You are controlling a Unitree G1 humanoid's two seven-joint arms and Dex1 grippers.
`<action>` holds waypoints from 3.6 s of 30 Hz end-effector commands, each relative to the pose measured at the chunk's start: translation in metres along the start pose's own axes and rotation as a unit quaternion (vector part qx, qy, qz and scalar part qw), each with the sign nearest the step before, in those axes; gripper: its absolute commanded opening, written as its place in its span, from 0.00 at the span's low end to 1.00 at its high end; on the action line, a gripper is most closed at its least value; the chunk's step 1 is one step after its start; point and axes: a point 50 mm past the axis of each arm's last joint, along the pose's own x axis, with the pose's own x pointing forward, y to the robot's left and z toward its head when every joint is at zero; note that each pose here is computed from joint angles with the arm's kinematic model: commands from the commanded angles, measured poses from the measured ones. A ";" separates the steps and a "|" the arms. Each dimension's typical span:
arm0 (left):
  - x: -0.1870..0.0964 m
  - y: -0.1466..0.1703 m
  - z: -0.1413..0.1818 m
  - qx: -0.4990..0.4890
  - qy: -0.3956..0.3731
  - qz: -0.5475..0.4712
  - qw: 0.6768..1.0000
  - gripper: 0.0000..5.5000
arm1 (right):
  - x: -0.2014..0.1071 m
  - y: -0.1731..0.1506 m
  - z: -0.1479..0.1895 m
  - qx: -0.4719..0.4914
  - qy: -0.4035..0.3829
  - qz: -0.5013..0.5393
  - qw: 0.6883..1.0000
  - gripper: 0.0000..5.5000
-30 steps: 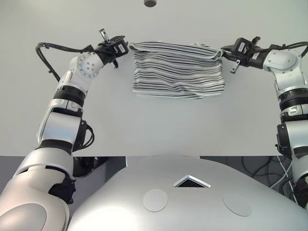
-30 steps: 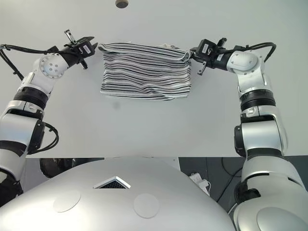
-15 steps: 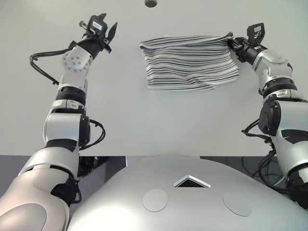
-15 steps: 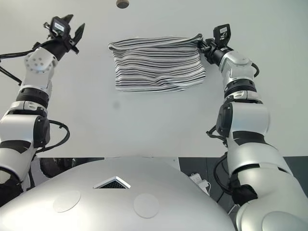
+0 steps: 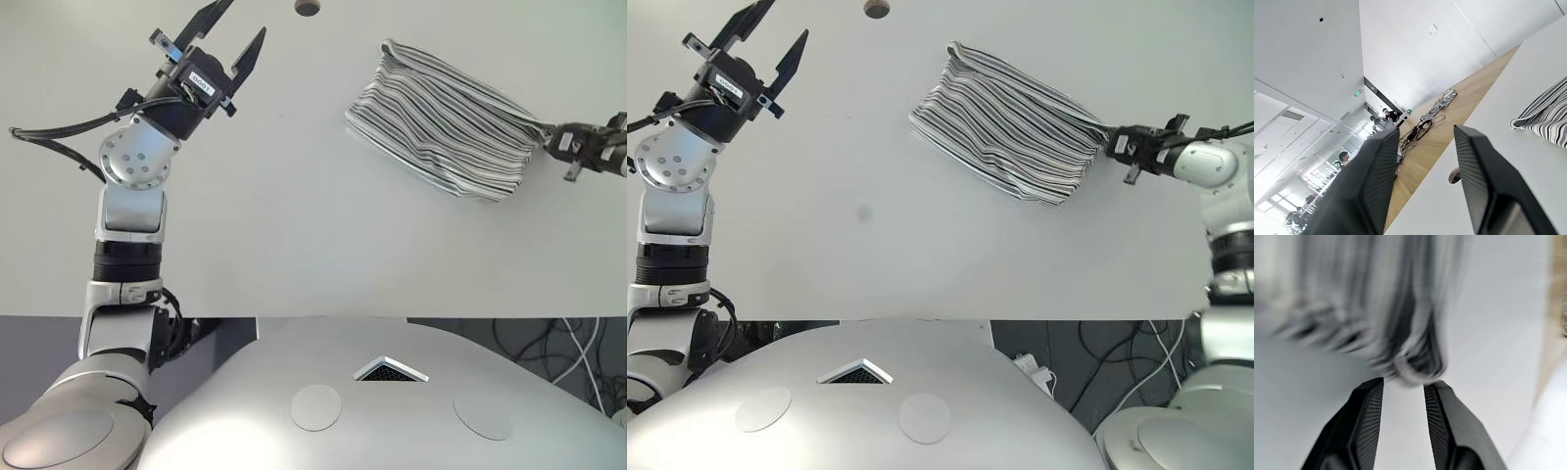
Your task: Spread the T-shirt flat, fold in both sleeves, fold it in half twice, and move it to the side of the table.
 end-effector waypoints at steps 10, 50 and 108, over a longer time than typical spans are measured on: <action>-0.003 -0.023 -0.001 -0.002 0.018 -0.031 0.999 0.37 | -0.059 0.029 0.139 -0.191 -0.233 0.146 0.942 0.27; -0.009 -0.038 0.012 -0.003 -0.011 -0.043 0.999 0.37 | 0.063 0.036 0.087 -0.310 -0.159 0.197 0.916 0.27; -0.096 -0.121 -0.029 0.133 0.112 -0.491 0.853 0.37 | 0.054 -0.001 0.189 -0.061 -0.289 0.044 0.954 0.27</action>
